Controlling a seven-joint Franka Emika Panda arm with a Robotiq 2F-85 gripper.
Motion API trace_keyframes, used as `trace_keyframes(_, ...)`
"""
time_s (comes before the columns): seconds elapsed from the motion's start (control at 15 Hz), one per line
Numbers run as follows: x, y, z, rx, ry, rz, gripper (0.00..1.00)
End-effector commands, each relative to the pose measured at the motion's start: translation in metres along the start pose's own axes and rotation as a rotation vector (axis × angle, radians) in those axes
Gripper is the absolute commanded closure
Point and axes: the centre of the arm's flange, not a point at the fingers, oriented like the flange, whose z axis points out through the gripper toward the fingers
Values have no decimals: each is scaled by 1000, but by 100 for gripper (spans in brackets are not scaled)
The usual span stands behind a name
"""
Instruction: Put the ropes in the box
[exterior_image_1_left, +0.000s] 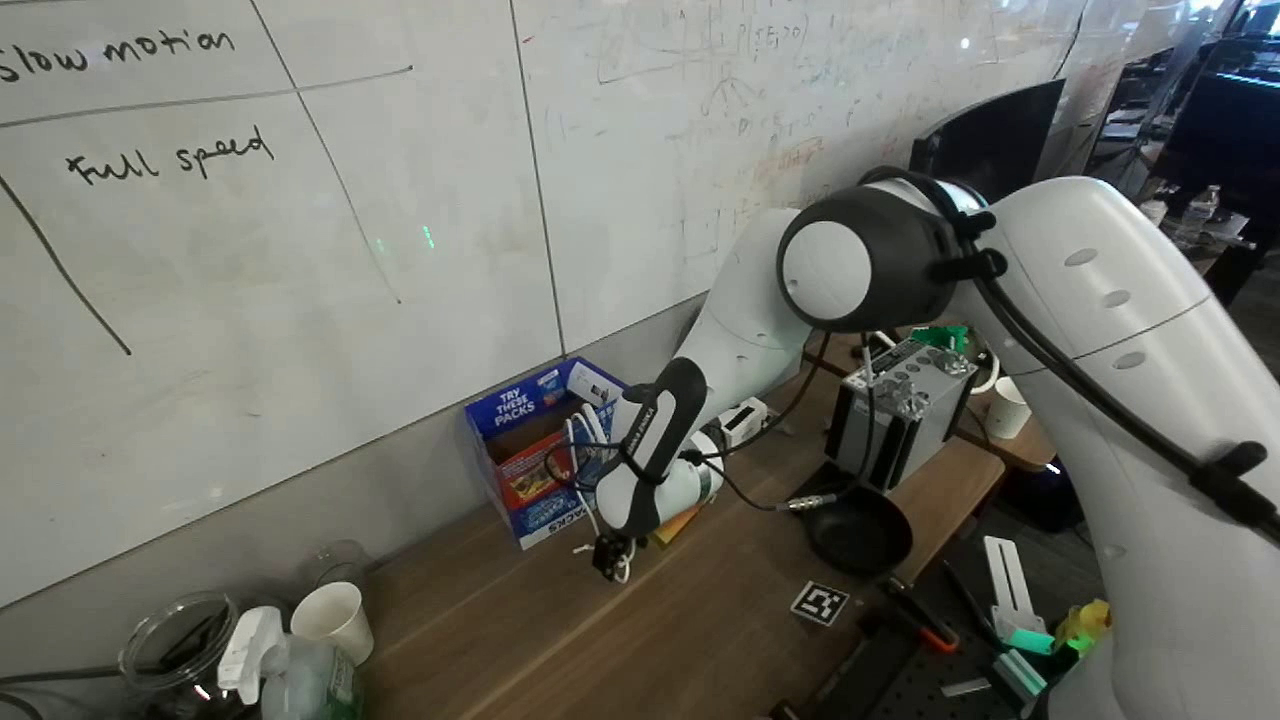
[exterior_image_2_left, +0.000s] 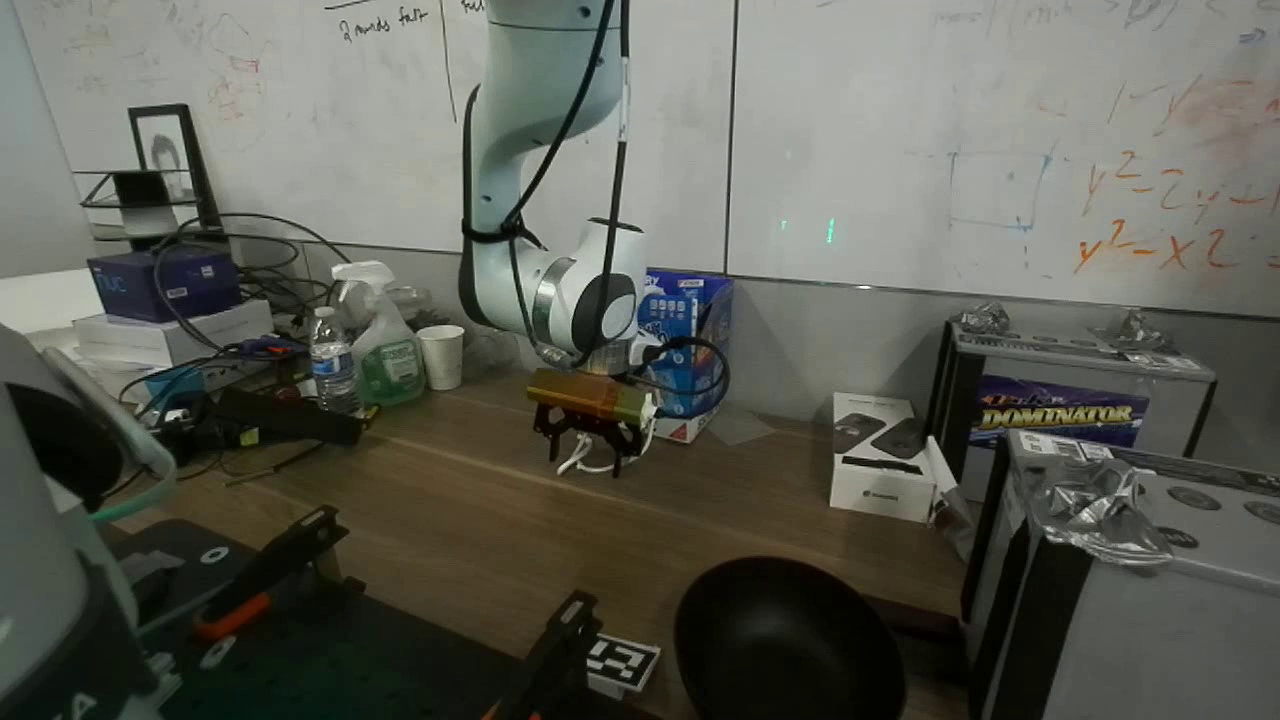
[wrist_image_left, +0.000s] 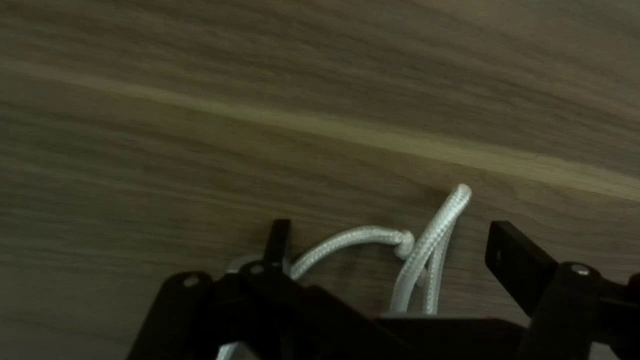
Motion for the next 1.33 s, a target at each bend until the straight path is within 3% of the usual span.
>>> trace_keyframes(0.0, 7, -1, 1, -17, 37, -20, 0)
trace_keyframes(0.53, 7, 1, 3, -24, 44, -20, 0)
trace_keyframes(0.6, 7, 1, 3, -24, 44, -21, 25)
trace_keyframes(0.67, 6, 1, 3, -25, 43, -22, 26)
trace_keyframes(1.13, 7, 8, 2, -44, 45, -26, 79)
trace_keyframes(1.27, 8, 4, 1, -41, 43, -32, 86)
